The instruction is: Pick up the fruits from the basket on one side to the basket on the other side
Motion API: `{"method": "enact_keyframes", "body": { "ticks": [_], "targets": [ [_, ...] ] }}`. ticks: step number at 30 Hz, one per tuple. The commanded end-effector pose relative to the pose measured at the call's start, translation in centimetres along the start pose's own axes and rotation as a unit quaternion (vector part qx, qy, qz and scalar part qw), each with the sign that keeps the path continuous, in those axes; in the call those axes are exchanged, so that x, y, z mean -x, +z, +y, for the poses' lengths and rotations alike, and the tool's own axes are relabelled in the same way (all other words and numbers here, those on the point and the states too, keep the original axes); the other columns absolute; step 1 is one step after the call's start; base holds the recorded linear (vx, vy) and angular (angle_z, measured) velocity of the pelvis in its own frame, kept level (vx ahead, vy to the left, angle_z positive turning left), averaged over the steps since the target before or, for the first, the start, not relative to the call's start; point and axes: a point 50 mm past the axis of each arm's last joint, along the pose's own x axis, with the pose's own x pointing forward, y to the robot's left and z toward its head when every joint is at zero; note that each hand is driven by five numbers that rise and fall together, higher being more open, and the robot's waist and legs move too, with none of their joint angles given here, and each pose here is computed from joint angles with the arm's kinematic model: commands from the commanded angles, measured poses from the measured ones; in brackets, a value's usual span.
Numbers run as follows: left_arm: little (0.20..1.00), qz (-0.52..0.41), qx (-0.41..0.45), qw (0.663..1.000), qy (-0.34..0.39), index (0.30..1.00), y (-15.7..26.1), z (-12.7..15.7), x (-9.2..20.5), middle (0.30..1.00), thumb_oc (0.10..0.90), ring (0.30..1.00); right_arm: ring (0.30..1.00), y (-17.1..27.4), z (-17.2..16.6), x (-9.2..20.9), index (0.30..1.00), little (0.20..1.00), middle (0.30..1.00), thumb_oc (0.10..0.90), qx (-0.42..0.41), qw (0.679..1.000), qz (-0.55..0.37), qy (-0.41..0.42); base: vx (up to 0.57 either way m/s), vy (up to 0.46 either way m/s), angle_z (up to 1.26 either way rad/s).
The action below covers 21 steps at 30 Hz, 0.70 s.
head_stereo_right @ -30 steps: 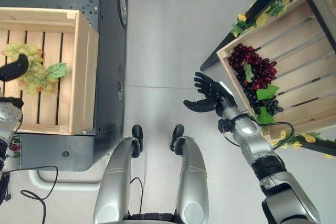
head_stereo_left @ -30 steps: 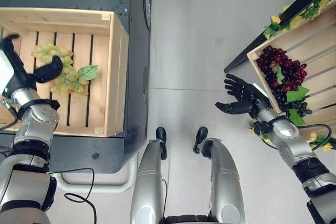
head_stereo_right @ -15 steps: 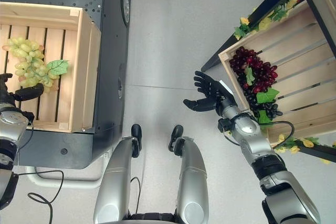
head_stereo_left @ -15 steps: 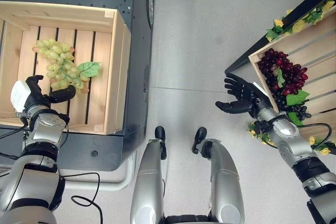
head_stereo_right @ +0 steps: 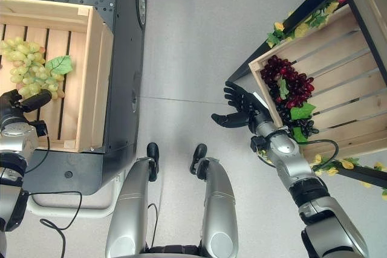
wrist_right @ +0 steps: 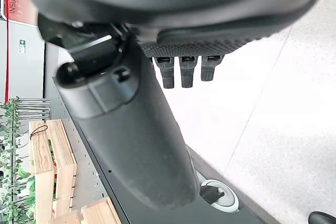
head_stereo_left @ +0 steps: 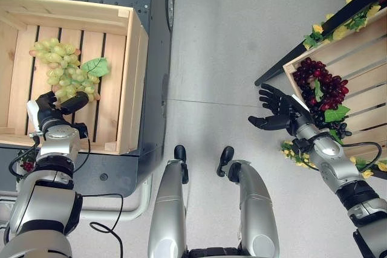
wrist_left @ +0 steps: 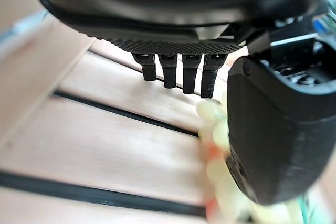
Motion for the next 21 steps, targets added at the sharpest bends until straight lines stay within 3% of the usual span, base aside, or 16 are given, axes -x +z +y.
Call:
{"method": "enact_keyframes", "body": {
  "ticks": [1, 9, 17, 21],
  "targets": [
    [0.900, -0.040, 0.090, 0.993, -0.064, 0.900, 2.6, -2.0, 0.4, 0.900, 0.800, 0.900, 0.900, 3.0, 0.5, -0.5, 0.900, 0.900, 0.900, 0.800, -0.013, 0.996, -0.089, -0.004, 0.00, 0.000, 0.00],
    [0.900, -0.117, 0.012, 0.991, -0.059, 0.900, 5.0, -2.8, 0.9, 0.900, 0.800, 0.900, 0.900, 3.4, 0.7, -0.9, 0.900, 0.900, 0.900, 0.800, -0.010, 0.996, -0.087, 0.000, 0.00, 0.000, 0.00],
    [0.900, -0.157, 0.000, 0.987, -0.032, 0.900, 6.2, -2.5, 1.1, 0.900, 0.800, 0.900, 0.900, 2.9, 0.6, -0.6, 0.900, 0.900, 0.900, 0.800, -0.014, 0.996, -0.085, -0.004, 0.00, 0.000, 0.00],
    [0.900, -0.248, -0.032, 0.966, 0.063, 0.900, 7.8, -1.4, 1.6, 0.900, 0.800, 0.900, 0.900, 2.6, 0.8, -0.5, 0.900, 0.900, 0.900, 0.800, -0.017, 0.996, -0.085, -0.004, 0.00, 0.000, 0.00]
  ]
}}
